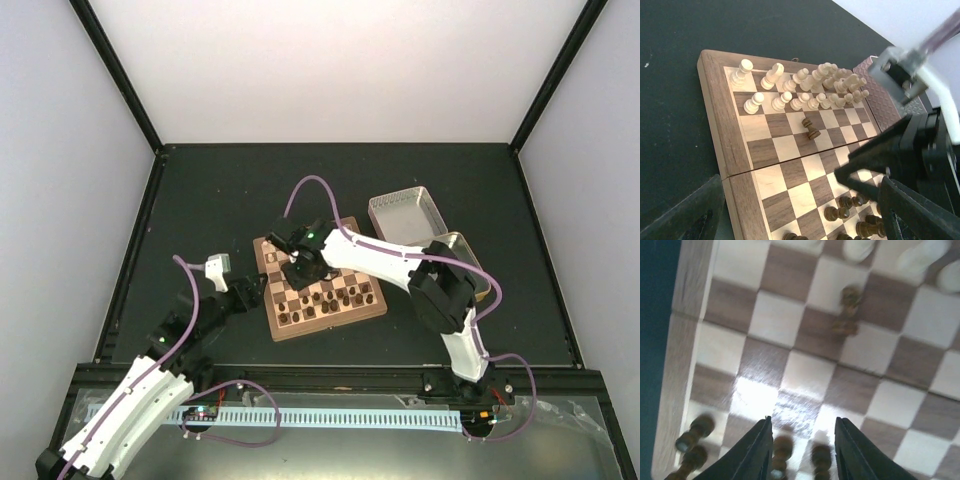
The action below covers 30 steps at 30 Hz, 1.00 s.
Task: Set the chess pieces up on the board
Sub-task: Pick up the chess piece from the chessboard.
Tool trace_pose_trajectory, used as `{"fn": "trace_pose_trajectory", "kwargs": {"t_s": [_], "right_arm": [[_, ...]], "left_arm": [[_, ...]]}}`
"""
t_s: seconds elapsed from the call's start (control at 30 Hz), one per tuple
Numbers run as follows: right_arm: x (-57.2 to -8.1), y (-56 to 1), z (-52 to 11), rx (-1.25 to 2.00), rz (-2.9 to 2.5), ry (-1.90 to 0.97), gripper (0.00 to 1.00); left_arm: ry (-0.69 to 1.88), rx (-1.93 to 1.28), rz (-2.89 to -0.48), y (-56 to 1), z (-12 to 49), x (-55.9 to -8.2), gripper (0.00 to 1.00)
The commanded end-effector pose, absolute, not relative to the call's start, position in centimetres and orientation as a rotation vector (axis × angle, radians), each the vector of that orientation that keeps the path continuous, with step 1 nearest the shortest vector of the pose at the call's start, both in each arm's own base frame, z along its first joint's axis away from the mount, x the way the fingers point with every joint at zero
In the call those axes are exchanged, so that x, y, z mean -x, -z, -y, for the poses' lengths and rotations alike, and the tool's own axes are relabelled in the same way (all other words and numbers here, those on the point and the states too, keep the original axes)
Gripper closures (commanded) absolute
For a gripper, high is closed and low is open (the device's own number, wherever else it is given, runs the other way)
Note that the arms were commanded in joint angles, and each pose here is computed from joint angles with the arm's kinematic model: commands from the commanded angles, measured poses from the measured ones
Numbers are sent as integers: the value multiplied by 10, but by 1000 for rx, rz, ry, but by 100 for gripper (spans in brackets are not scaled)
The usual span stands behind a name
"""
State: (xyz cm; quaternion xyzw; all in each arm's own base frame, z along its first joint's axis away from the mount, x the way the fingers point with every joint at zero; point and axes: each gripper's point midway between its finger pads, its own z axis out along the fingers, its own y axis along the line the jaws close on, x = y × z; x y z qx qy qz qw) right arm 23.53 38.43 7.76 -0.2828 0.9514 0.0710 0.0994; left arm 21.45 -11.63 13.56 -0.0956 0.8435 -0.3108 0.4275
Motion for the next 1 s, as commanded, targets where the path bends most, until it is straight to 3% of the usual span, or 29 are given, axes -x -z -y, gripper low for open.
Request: {"fn": "trace_pose_trajectory", "kwargs": {"t_s": [0.0, 0.2, 0.47, 0.73, 0.97], "right_arm": [[-278, -97, -384, 685, -2694, -233, 63], [-303, -88, -388, 677, -2661, -206, 58], [-310, -67, -396, 734, -2670, -202, 59], [-309, -48, -396, 753, -2697, -184, 70], [-307, -42, -394, 760, -2709, -172, 86]], "left_arm": [[749, 248, -2068, -153, 110, -218, 14], [742, 255, -2069, -154, 109, -218, 13], [737, 256, -2072, -154, 109, -219, 13], [731, 259, -2077, -153, 108, -219, 13], [730, 261, -2076, -153, 108, -220, 13]]}}
